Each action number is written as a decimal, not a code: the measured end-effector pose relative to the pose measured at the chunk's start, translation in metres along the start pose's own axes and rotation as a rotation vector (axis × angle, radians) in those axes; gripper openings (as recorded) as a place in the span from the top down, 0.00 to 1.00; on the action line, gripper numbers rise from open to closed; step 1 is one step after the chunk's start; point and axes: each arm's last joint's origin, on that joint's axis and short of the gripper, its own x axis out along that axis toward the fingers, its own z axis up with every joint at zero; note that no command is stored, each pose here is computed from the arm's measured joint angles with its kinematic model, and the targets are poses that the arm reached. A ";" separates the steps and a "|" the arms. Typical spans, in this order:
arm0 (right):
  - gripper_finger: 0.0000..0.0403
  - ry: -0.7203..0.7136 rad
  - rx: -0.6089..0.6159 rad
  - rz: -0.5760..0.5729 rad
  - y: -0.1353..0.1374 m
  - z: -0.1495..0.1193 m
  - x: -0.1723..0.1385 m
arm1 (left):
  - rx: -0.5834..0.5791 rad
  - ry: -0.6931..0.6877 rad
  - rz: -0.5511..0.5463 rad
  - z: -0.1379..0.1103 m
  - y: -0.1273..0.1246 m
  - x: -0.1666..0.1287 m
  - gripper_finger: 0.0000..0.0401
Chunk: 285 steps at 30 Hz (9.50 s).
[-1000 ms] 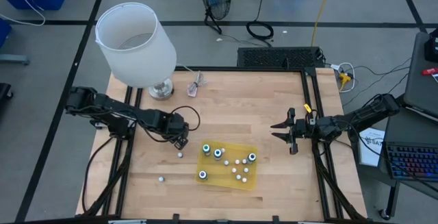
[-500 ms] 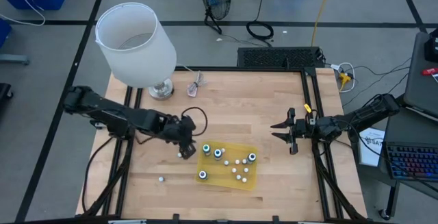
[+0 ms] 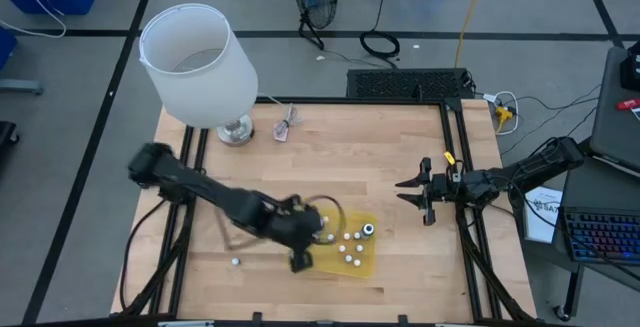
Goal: Pick & Place food coloring
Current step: Put the small dark blue food coloring bottle into the yellow container, then put the small purple food coloring bottle into the yellow container, then put the small dark blue food coloring bottle into the yellow container
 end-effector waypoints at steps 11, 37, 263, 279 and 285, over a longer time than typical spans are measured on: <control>0.72 0.000 0.000 0.000 0.000 0.000 0.000 | 0.095 0.224 0.001 0.009 -0.033 0.098 0.87; 0.72 0.000 0.000 0.000 0.000 0.000 0.000 | 0.013 0.337 0.019 -0.007 -0.025 0.146 0.58; 0.72 0.002 -0.001 0.000 0.000 0.000 0.000 | -0.420 0.570 0.456 -0.130 -0.050 0.007 0.34; 0.72 0.002 -0.001 0.000 0.000 0.000 0.000 | -0.584 0.565 0.387 -0.192 -0.015 0.007 0.37; 0.72 0.002 -0.001 0.000 0.000 0.000 0.000 | -0.588 0.581 0.380 -0.203 -0.010 0.014 0.39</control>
